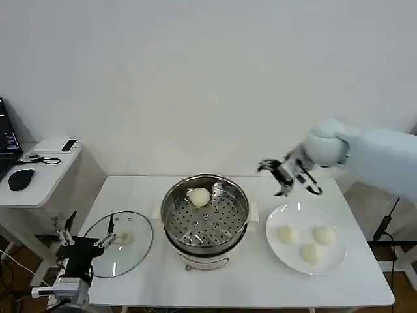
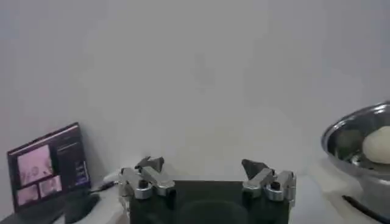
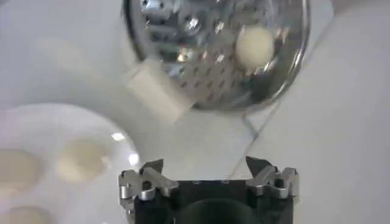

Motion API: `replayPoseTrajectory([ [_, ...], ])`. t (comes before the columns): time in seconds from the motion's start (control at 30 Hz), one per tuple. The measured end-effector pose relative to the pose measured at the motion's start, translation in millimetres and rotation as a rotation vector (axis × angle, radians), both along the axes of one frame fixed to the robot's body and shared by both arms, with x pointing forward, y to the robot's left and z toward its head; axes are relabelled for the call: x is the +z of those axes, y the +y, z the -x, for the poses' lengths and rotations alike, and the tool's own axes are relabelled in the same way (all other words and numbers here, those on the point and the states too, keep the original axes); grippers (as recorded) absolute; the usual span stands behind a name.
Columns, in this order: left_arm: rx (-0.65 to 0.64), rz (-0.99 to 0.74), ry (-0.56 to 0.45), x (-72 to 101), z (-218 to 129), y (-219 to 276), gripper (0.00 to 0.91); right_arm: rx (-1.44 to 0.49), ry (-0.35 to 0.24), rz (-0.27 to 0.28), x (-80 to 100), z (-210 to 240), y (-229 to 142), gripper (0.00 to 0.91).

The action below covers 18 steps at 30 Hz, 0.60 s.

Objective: Take steamed baozi put them in steamer then cover it.

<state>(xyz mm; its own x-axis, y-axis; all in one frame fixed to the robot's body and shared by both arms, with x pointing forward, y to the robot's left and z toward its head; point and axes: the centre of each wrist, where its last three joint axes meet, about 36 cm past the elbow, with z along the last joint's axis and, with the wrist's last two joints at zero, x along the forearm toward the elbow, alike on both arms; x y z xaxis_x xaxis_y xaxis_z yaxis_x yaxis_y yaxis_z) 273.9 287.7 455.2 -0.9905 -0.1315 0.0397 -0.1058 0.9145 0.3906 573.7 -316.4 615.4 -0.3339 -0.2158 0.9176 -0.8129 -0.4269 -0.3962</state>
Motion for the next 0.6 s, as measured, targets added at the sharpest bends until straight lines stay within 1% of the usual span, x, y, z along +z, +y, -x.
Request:
replayPoseTrajectory([
  [0.1, -0.007, -0.002, 0.004, -2.0, -1, -2, 0.907, -0.061, 0.038, -0.001, -17.6, 9, -14, 0.907],
  [0.27, -0.013, -0.001, 0.010, -5.3, -1, -6, 0.907, -0.136, 0.085, 0.000, -45.9, 19, -28, 0.907],
  [0.43, -0.008, -0.001, 0.015, -8.2, -2, -6, 0.907, -0.191, 0.115, 0.000, -72.3, 23, -35, 0.907],
  [0.6, -0.001, -0.007, 0.023, -11.0, -3, -3, 0.907, -0.236, 0.132, -0.001, -97.0, 23, -38, 0.907],
])
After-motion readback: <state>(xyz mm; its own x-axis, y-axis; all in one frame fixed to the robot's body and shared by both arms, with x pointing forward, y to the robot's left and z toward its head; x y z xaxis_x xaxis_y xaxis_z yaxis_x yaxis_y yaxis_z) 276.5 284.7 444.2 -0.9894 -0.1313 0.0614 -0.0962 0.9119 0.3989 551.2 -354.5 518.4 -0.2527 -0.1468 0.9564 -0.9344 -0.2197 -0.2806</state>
